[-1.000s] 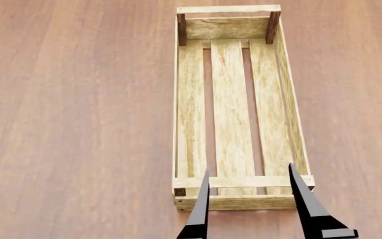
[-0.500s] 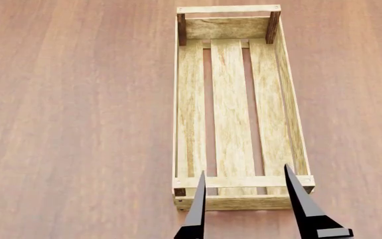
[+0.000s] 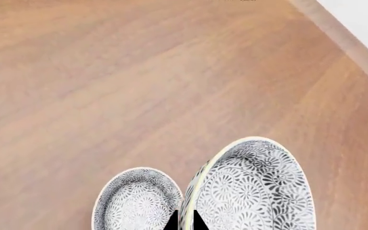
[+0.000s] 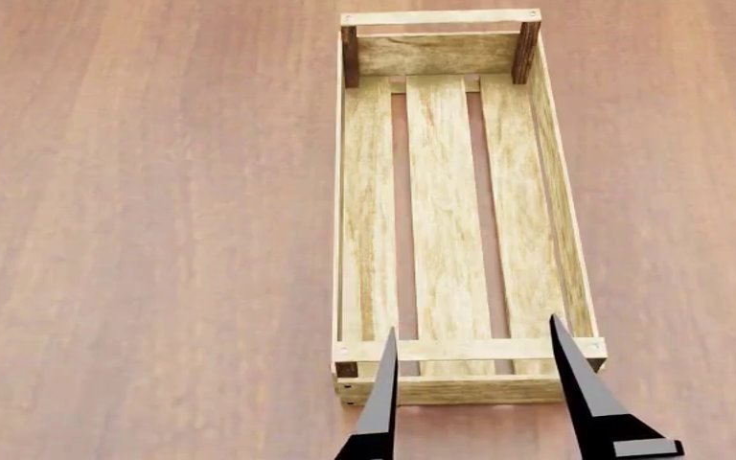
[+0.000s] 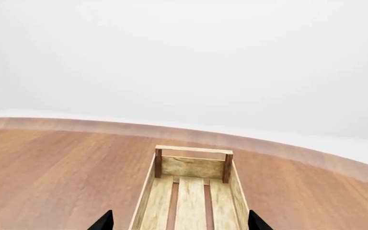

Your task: Stack the right bowl on the left bowl and place them in the tray.

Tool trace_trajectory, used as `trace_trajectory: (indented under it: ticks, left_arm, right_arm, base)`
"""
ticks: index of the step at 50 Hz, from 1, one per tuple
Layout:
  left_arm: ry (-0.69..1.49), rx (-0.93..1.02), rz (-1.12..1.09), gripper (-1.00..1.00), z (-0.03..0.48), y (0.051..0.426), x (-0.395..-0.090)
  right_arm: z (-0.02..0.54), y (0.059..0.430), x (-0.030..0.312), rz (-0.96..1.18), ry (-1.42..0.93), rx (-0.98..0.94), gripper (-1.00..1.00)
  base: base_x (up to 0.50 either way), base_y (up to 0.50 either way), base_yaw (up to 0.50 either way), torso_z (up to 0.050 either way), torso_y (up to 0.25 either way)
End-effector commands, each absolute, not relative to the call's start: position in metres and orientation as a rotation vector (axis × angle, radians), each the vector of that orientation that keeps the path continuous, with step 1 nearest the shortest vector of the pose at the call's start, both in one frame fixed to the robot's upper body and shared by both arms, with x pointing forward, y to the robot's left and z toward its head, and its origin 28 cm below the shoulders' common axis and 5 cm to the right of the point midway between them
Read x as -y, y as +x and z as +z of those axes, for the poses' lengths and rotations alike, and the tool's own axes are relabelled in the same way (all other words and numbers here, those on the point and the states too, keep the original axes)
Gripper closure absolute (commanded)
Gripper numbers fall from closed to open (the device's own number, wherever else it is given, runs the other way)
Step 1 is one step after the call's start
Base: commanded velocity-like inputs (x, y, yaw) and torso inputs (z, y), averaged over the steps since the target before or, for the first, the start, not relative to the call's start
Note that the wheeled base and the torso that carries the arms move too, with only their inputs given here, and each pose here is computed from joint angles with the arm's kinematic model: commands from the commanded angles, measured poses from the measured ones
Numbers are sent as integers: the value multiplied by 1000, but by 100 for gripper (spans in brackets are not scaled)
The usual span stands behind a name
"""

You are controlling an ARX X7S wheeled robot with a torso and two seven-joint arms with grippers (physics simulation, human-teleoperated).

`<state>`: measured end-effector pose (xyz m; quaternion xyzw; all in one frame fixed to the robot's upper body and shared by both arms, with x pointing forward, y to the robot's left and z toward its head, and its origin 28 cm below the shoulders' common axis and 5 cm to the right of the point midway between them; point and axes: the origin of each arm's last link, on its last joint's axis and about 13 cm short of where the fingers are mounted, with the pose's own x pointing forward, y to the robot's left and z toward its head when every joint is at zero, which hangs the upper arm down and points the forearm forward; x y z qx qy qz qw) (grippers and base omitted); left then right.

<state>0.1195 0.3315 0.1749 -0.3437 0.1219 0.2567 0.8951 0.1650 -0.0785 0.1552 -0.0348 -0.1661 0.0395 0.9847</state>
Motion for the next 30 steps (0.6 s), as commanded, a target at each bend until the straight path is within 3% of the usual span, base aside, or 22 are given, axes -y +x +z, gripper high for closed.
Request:
trace_trajectory:
  ticks: [1, 30]
  left_arm:
    - [-835, -192, 575, 100, 172, 123, -347]
    - [-915, -255, 634, 100, 143, 121, -359]
  right_arm:
    - [155, 171, 81, 71, -60, 344, -100]
    - [154, 171, 80, 75, -60, 339, -100]
  base:
    - [0, 0, 0, 0, 0]
    - [0, 0, 0, 0, 1]
